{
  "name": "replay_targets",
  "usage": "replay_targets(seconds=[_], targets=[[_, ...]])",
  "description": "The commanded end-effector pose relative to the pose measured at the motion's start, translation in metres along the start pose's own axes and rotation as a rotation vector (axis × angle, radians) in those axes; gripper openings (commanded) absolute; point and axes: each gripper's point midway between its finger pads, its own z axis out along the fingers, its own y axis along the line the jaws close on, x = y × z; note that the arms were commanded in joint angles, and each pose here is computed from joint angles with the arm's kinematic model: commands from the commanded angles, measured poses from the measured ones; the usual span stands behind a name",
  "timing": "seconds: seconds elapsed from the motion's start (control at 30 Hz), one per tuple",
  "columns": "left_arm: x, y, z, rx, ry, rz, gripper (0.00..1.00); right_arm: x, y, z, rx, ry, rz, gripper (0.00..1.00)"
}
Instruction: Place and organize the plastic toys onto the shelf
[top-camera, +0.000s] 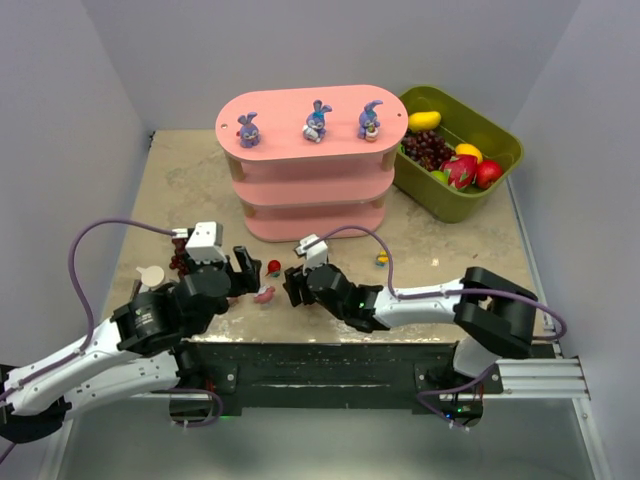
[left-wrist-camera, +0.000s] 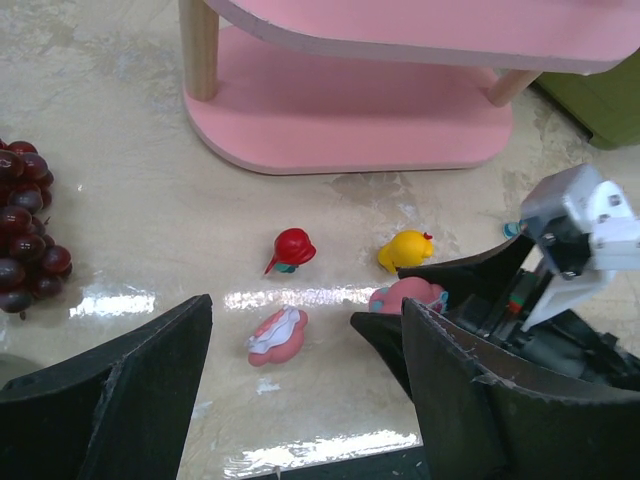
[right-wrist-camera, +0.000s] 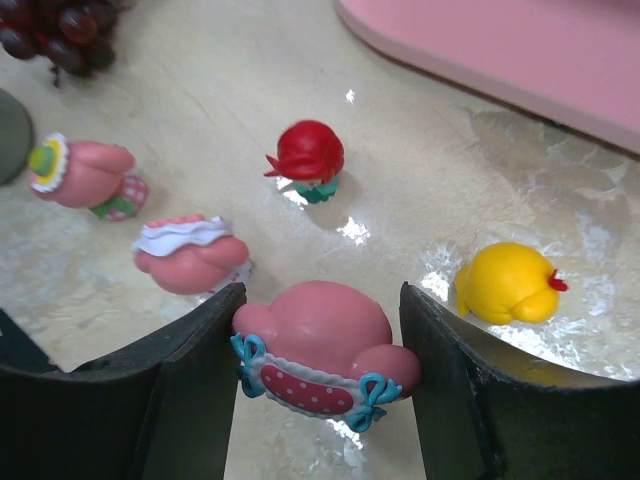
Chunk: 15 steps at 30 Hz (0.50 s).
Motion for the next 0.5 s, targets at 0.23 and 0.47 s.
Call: replay_targets(seconds=[0.23, 0.47], targets=[[-0.022, 0.016, -0.016, -0.024, -0.053, -0.044, 0.81, -0.111, -0.031, -0.034, 0.124, -0.146, 0.063, 0.34], [-0.018, 0.016, -0.015, -0.021, -0.047, -0.044, 0.8, -0.169, -0.084, -0.049, 0.223, -0.218, 0.076, 0.37]])
